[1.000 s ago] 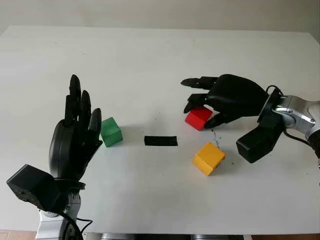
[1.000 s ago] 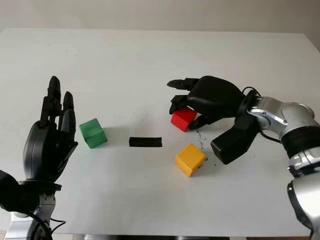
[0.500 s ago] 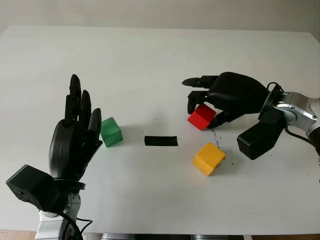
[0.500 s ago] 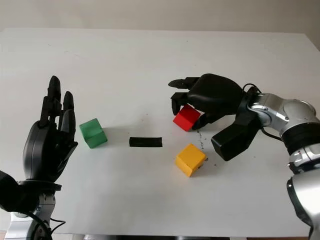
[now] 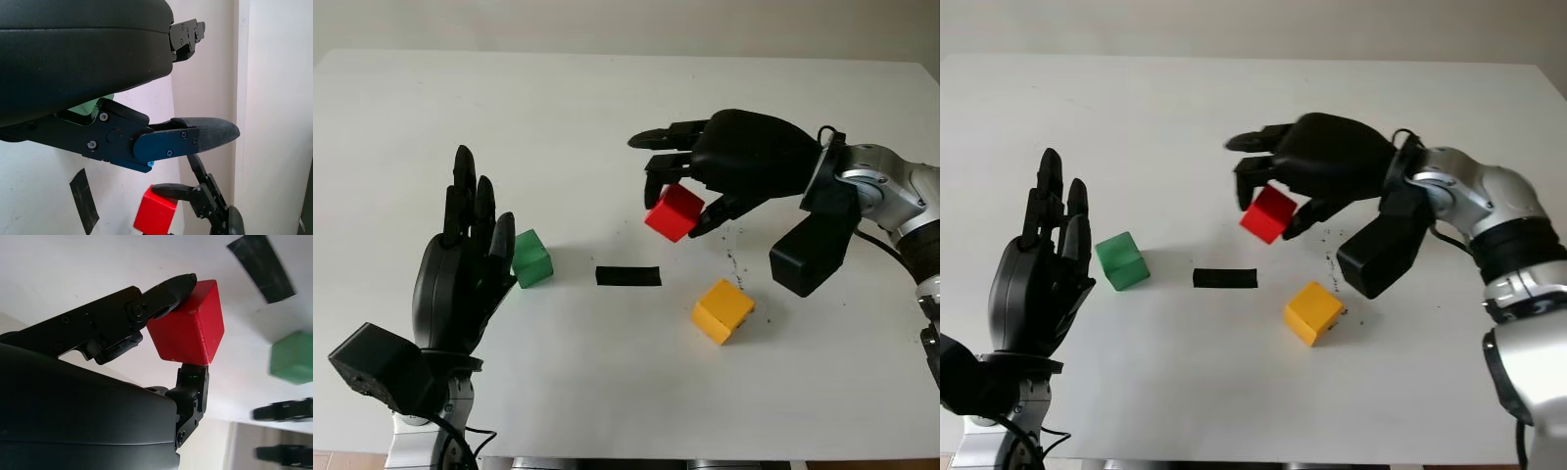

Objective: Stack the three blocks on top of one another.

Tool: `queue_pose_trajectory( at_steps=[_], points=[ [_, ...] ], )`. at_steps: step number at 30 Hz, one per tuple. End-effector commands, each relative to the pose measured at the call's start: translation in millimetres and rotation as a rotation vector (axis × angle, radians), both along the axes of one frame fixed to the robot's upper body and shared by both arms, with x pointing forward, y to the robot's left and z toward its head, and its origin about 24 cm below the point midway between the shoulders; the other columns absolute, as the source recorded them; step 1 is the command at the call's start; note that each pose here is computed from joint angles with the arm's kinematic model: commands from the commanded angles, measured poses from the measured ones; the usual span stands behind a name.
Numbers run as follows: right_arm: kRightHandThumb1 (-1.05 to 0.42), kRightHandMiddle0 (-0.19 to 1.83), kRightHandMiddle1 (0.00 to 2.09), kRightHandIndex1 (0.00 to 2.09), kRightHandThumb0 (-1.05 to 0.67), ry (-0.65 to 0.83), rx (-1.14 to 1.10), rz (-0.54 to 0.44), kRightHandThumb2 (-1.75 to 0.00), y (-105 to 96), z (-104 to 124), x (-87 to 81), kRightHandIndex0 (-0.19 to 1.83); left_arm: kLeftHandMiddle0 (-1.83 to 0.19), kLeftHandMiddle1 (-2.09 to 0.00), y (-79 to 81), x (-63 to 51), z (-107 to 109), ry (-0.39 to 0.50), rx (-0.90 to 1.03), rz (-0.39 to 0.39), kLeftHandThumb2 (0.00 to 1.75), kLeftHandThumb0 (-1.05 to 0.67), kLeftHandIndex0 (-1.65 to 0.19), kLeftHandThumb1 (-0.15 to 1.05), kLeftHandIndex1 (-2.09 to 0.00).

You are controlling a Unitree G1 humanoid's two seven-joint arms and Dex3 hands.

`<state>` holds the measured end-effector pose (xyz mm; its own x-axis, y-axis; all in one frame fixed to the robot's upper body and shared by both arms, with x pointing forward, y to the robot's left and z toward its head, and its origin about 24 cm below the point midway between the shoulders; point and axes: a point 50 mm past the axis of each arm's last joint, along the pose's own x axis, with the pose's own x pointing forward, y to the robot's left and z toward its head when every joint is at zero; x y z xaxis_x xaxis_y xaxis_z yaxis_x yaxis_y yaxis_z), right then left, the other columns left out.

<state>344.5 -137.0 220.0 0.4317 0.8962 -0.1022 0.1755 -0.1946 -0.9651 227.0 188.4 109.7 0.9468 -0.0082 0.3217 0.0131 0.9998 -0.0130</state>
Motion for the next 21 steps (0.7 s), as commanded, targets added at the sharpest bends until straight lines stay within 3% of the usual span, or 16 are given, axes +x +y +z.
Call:
queue_pose_trajectory(
  at_steps=[1, 10, 21],
  points=[
    [-0.96, 0.50, 1.33, 0.05, -0.40, -0.036, -0.027, 0.062, -0.06, 12, 10, -4.1, 0.26, 0.19, -0.05, -2.2, -2.9, 4, -0.019, 0.006, 0.005, 0.52, -0.65, 0.19, 1.05, -0.04],
    [-0.95, 0.52, 1.37, 0.06, -0.37, -0.046, -0.117, 0.185, -0.05, 32, 8, -7.0, 0.27, 0.19, -0.05, -5.5, -5.1, 3, -0.022, 0.010, 0.025, 0.51, -0.65, 0.19, 1.05, -0.03],
    [-0.93, 0.51, 1.41, 0.05, -0.39, -0.103, -0.229, 0.257, -0.05, 45, 14, -7.2, 0.25, 0.19, -0.05, -9.1, -9.2, 0, -0.026, -0.008, 0.033, 0.52, -0.64, 0.19, 1.05, -0.04]
  ],
)
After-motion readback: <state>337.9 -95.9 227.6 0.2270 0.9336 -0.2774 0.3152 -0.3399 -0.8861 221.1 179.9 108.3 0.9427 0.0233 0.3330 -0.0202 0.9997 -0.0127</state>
